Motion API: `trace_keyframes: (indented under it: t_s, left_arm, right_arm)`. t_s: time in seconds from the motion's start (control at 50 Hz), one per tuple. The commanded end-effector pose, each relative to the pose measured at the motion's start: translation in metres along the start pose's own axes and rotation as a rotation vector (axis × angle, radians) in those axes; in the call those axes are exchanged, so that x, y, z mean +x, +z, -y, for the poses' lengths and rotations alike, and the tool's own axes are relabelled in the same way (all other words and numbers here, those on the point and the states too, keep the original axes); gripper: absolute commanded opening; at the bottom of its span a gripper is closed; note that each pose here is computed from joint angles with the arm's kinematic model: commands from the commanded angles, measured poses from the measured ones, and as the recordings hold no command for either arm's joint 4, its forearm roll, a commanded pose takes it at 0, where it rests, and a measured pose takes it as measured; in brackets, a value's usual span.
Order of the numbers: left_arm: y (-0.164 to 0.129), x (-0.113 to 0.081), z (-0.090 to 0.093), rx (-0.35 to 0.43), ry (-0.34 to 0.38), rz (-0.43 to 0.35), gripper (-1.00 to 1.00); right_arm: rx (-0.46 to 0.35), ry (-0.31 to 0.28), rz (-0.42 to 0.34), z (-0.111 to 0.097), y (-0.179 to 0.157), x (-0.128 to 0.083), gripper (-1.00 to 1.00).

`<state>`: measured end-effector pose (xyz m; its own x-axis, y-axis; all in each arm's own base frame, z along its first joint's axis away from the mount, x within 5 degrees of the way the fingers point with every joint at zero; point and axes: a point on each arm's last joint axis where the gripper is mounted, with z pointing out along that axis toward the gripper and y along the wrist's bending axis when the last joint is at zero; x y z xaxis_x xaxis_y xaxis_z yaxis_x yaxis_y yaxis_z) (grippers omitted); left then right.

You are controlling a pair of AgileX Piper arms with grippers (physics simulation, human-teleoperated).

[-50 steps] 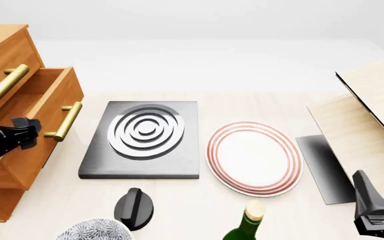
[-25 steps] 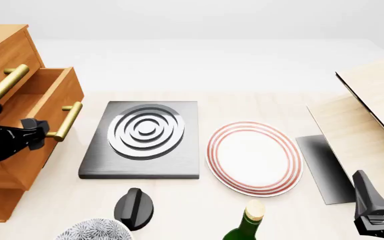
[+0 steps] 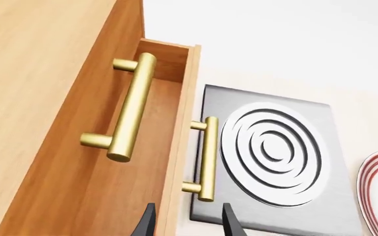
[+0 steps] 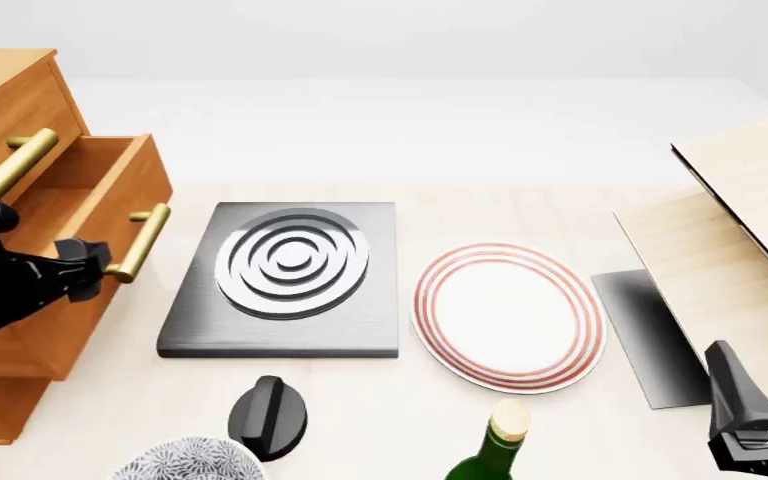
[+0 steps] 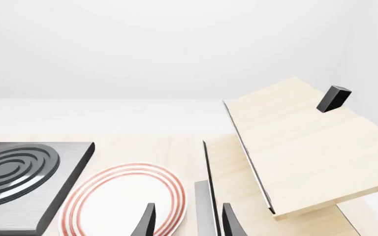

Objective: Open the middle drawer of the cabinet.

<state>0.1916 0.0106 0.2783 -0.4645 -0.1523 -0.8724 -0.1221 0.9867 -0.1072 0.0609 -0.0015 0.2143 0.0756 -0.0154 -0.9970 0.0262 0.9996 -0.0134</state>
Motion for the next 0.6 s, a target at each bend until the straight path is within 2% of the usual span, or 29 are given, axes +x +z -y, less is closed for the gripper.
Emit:
trace_keyframes:
  t_s: [0.02,0.6]
  left_arm:
    - [0.005,0.012,0.008,0.041,-0.091,-0.052,1.0]
    - [0.008,0.017,0.021,0.097,-0.086,-0.074,1.0]
  right_arm:
    - [-0.003,0.003,0.003,0.0,-0.002,0.0,1.0]
    - [-0.003,0.003,0.003,0.0,-0.002,0.0,1.0]
